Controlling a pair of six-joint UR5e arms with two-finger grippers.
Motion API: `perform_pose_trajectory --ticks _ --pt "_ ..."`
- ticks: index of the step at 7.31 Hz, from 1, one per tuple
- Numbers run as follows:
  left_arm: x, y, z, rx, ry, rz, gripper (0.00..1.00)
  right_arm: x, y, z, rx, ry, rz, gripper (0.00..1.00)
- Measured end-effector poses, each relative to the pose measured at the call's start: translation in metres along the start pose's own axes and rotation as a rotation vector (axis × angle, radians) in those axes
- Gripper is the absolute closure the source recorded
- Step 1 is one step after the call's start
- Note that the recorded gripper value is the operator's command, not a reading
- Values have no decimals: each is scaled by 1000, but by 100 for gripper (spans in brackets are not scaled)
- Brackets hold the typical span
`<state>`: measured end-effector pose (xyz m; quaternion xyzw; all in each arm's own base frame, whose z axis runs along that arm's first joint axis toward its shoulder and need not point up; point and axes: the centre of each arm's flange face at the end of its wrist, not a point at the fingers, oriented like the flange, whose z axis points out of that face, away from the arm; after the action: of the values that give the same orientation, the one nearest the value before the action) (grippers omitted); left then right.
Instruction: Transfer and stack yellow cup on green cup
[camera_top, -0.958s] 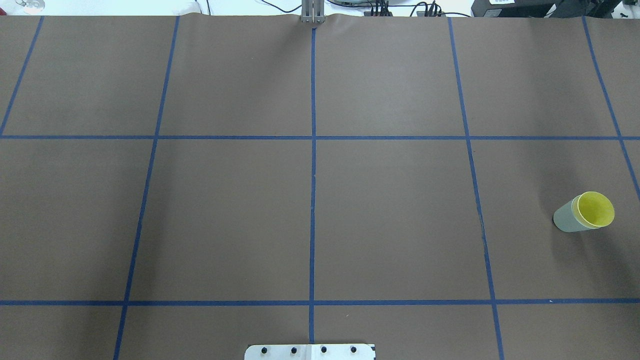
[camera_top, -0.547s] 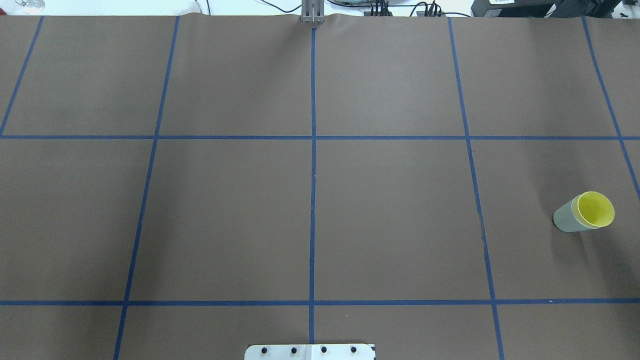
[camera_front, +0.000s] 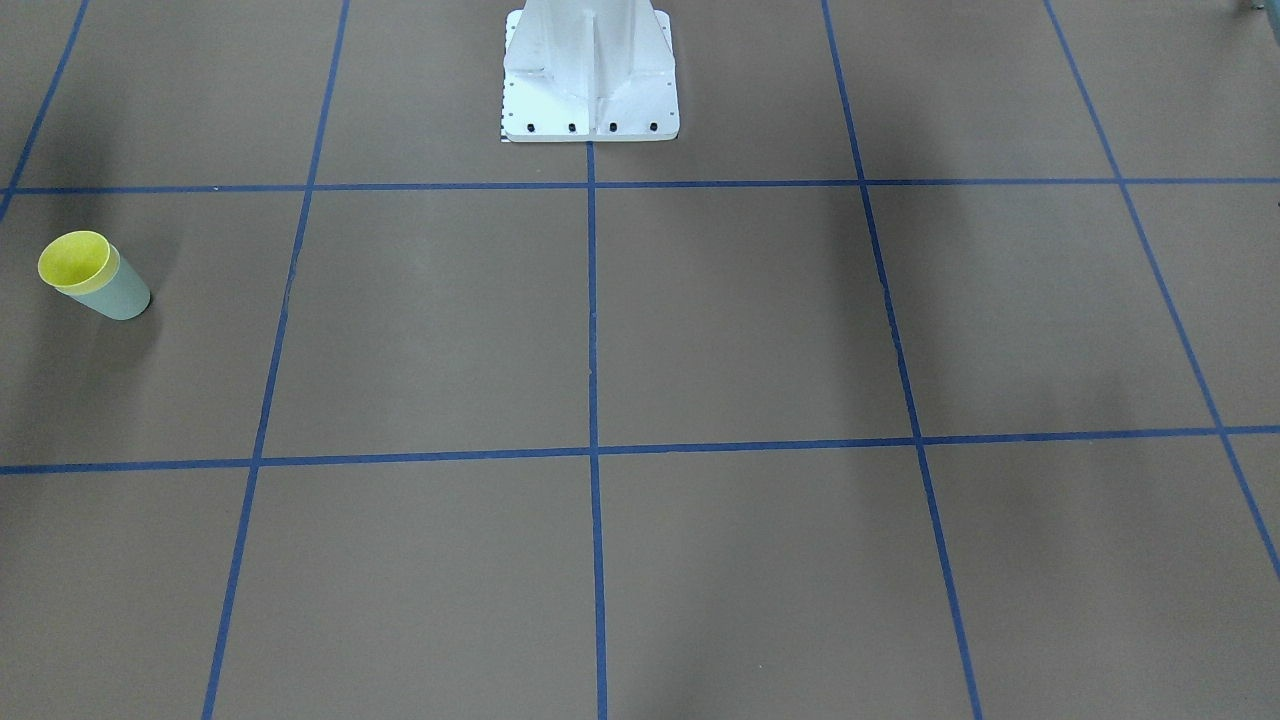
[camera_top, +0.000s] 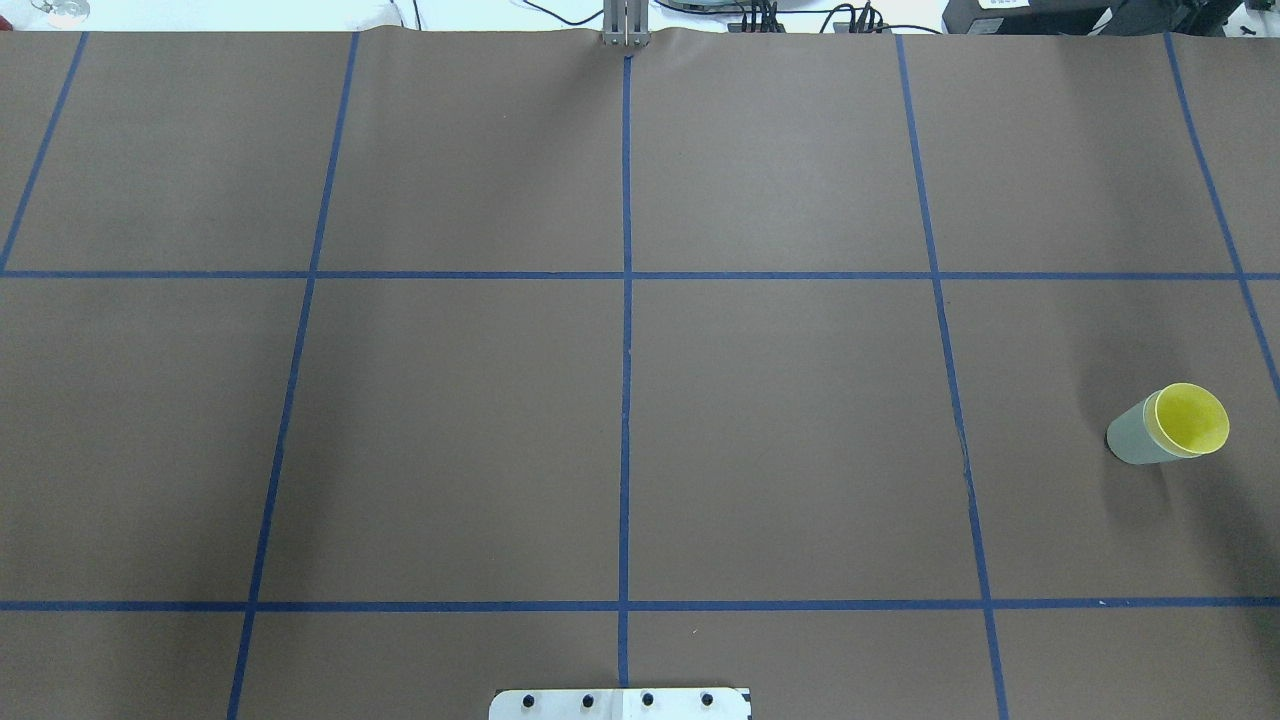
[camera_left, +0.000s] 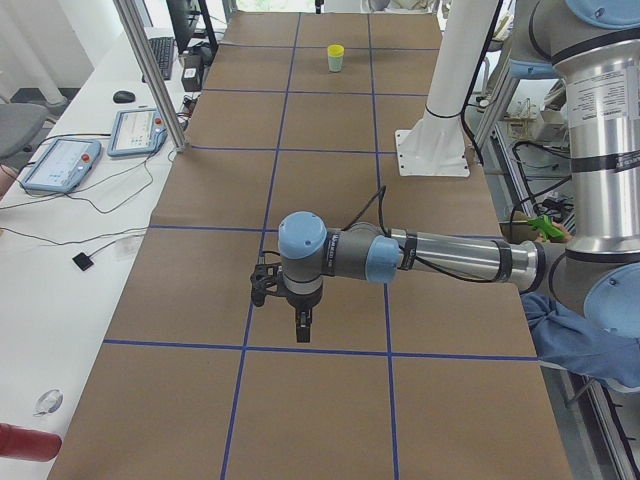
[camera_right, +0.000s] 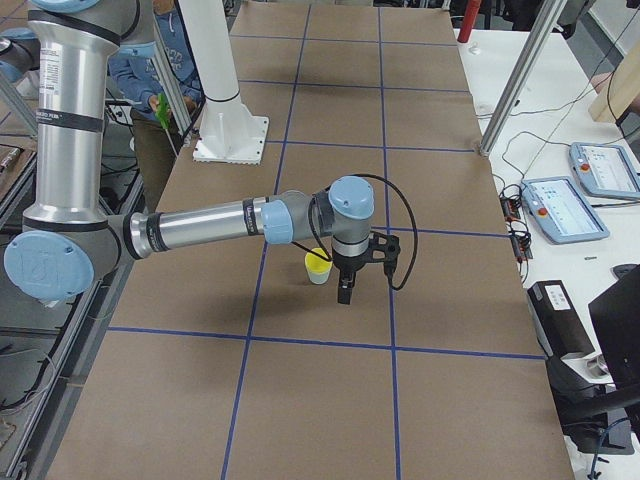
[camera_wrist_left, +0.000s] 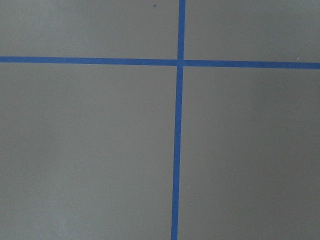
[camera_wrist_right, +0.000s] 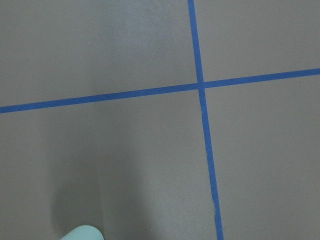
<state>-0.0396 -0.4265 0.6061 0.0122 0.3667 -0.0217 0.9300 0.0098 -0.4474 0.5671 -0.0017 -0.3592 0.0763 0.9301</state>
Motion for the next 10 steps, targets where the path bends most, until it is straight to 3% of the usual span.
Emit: perform_pose_trajectory --ticks 10 --pt "3 1 -2 5 11 -5 0 13 -2 16 -37 5 33 0"
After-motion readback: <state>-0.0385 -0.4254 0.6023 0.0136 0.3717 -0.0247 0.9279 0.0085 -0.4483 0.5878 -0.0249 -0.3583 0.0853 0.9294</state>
